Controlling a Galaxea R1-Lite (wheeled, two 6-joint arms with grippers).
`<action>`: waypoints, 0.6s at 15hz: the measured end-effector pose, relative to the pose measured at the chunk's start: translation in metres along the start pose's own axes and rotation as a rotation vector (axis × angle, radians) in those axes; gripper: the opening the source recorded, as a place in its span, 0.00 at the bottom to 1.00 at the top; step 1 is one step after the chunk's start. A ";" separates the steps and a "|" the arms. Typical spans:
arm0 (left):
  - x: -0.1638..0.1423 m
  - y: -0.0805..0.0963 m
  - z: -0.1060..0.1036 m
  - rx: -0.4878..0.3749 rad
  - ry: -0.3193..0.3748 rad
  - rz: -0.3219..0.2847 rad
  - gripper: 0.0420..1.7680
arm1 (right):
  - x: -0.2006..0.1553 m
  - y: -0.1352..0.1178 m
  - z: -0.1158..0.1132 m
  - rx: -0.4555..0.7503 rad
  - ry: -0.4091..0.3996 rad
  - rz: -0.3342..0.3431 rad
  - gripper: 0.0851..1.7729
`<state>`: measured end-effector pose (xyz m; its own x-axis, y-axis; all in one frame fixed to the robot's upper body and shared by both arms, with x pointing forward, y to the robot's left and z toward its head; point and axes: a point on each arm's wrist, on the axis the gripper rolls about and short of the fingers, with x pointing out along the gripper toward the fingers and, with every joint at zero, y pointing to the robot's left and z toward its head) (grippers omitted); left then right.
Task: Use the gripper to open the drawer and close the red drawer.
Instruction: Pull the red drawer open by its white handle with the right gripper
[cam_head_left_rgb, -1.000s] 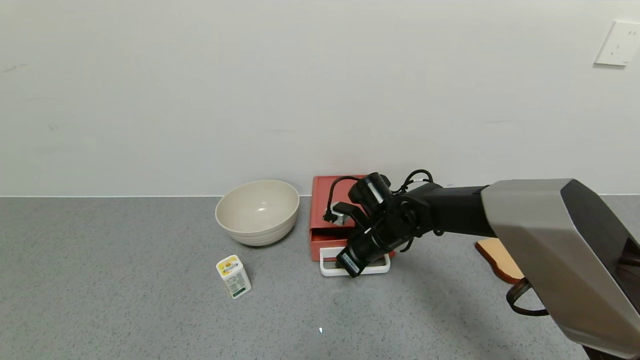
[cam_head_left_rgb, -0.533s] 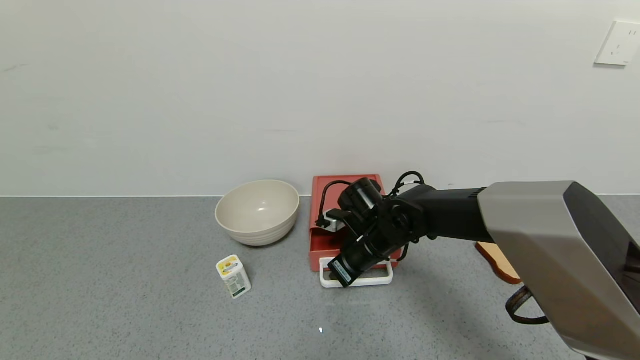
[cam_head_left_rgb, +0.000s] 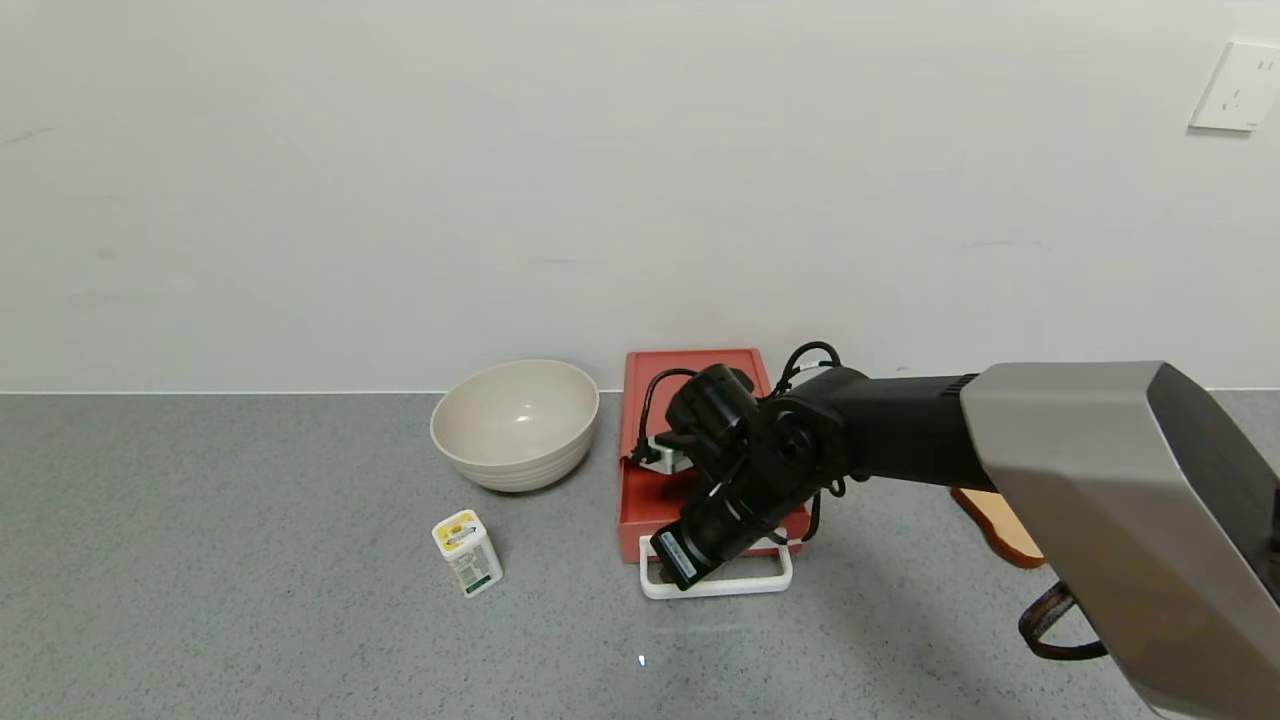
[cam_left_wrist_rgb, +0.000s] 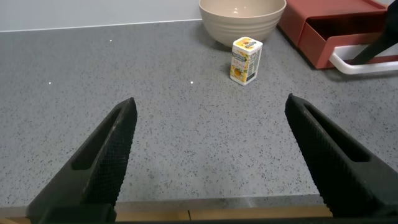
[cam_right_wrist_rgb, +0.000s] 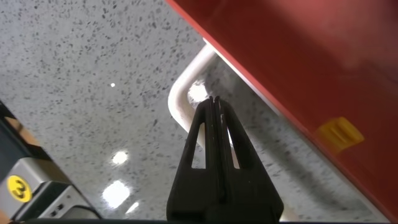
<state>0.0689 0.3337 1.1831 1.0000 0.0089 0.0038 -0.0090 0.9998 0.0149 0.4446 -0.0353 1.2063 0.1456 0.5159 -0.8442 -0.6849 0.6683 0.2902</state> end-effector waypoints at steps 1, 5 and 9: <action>0.000 0.000 0.000 0.000 0.000 0.000 0.97 | 0.000 0.003 -0.001 0.017 0.009 -0.003 0.02; 0.000 0.000 0.000 -0.001 0.000 0.001 0.97 | 0.003 0.013 -0.003 0.085 0.020 -0.043 0.02; 0.000 0.000 0.000 -0.001 0.000 0.003 0.97 | 0.004 0.021 -0.009 0.124 0.073 -0.046 0.02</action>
<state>0.0689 0.3338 1.1831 0.9999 0.0115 0.0038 -0.0115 0.9998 0.0134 0.4245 -0.0245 1.2047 0.1194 0.4461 -0.8870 -0.5848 0.7535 0.3003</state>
